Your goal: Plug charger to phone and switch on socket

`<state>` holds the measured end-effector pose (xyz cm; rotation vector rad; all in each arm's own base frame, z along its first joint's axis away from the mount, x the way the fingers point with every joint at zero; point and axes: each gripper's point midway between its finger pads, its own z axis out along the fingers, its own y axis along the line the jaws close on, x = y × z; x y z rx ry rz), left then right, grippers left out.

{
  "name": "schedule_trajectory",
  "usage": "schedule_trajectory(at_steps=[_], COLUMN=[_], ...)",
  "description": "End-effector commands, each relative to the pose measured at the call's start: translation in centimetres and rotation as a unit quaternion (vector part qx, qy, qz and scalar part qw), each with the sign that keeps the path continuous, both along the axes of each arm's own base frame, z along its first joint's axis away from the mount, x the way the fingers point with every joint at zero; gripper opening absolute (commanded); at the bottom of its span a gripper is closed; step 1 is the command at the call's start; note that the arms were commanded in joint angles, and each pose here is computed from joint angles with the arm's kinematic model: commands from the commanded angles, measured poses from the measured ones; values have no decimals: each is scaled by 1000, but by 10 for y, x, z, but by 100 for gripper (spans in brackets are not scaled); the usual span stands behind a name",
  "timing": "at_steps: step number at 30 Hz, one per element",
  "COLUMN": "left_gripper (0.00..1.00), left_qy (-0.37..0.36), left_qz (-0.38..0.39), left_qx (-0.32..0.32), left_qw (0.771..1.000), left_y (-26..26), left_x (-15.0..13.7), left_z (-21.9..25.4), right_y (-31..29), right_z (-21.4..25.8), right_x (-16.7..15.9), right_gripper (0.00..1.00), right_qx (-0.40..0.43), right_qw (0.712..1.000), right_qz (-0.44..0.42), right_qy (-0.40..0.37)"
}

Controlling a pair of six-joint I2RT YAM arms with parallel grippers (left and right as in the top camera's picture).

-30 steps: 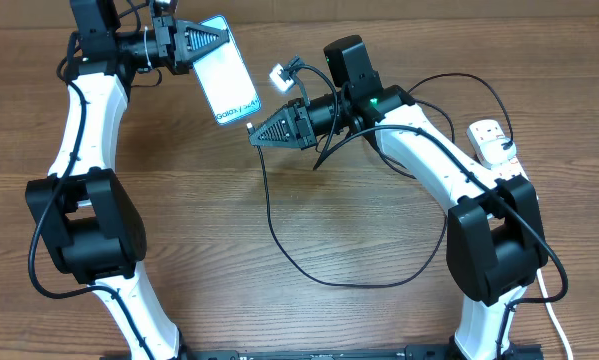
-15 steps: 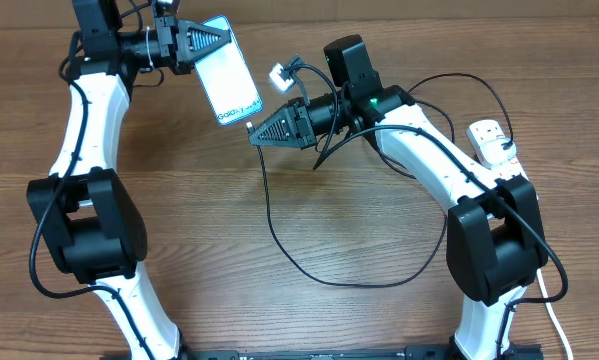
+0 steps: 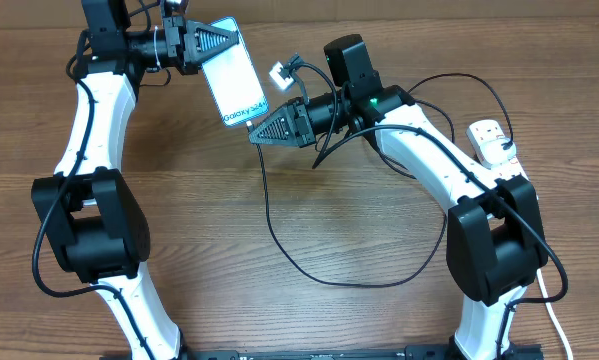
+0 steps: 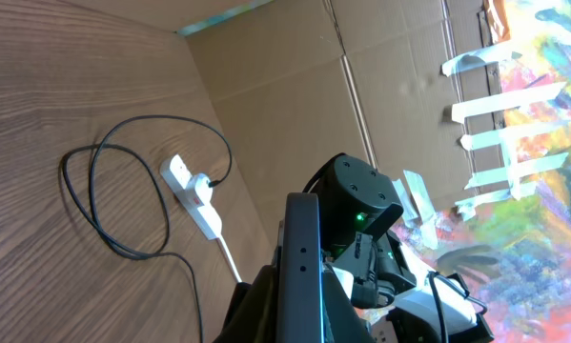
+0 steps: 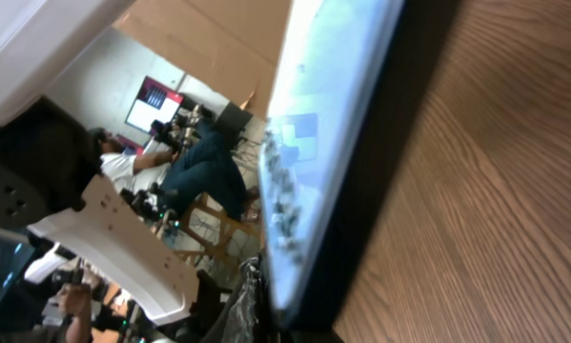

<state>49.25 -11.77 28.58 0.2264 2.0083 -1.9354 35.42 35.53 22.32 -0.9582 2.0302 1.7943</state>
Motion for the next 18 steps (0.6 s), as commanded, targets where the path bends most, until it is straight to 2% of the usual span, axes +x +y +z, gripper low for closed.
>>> schedule_trajectory(at_steps=[1, 18], left_gripper=[4, 4], left_qy=[-11, -23], left_qz=[-16, -16], left_qx=[-7, -6], left_qw=[1000, 1000], left_y=[-1, -2], left_x=[-6, -5], left_z=[13, 14], right_y=[1, 1], right_z=[17, 18], right_x=[2, 2], right_gripper=[4, 4], right_qx=[3, 7], right_qw=[1000, 1000], right_qz=[-9, -7], right_qy=[-14, -21])
